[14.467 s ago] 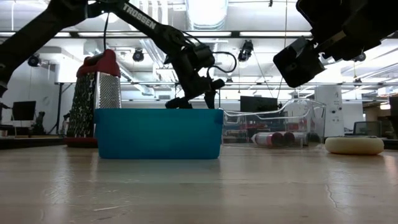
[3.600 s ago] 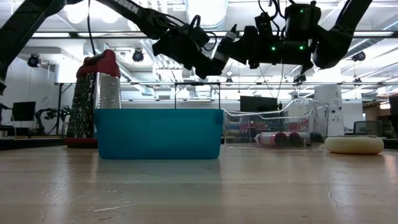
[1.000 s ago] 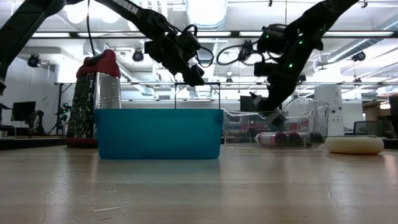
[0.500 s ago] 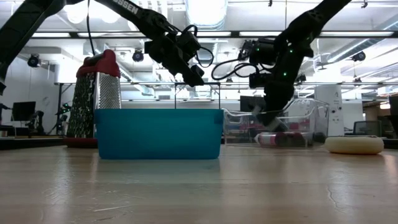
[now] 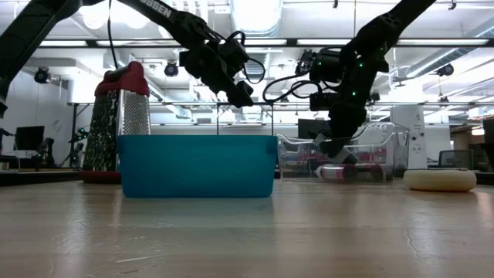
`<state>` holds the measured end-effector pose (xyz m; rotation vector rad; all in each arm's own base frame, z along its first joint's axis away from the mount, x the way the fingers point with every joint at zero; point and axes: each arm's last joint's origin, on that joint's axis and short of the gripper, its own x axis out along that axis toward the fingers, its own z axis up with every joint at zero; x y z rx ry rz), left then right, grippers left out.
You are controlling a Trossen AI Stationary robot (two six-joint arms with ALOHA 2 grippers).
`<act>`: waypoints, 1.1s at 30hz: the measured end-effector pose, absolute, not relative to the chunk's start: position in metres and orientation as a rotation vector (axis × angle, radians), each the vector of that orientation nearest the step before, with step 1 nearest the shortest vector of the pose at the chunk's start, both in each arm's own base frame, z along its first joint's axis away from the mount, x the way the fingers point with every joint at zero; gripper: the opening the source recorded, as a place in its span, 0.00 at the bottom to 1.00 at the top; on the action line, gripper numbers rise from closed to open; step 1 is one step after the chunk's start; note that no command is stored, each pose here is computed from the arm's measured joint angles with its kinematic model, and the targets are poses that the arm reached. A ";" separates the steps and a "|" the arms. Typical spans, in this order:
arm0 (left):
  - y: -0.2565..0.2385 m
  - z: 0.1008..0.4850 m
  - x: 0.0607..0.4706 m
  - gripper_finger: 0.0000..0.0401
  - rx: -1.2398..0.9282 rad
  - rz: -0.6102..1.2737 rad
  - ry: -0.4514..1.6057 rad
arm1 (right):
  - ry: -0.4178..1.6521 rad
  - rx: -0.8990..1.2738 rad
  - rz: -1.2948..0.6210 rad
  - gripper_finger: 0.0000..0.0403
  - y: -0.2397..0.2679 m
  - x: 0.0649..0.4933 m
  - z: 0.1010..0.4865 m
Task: Pick & Place Food Item
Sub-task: Put the top black food coloring bottle into the transparent bin, then put the black donut into the black bin
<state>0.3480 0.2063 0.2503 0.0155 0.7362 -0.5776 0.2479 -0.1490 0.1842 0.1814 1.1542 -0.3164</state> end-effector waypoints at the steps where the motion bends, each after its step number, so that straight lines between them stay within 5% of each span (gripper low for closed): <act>1: 0.206 0.250 0.348 0.69 0.016 -0.578 0.736 | 1.154 0.181 -0.316 0.23 -0.149 0.248 0.184; 15: 0.206 0.250 0.348 0.69 0.017 -0.576 0.738 | 1.154 0.183 -0.317 0.37 -0.149 0.248 0.184; 33: 0.206 0.250 0.348 0.69 0.018 -0.577 0.738 | 1.153 0.120 -0.407 0.67 -0.154 0.252 0.194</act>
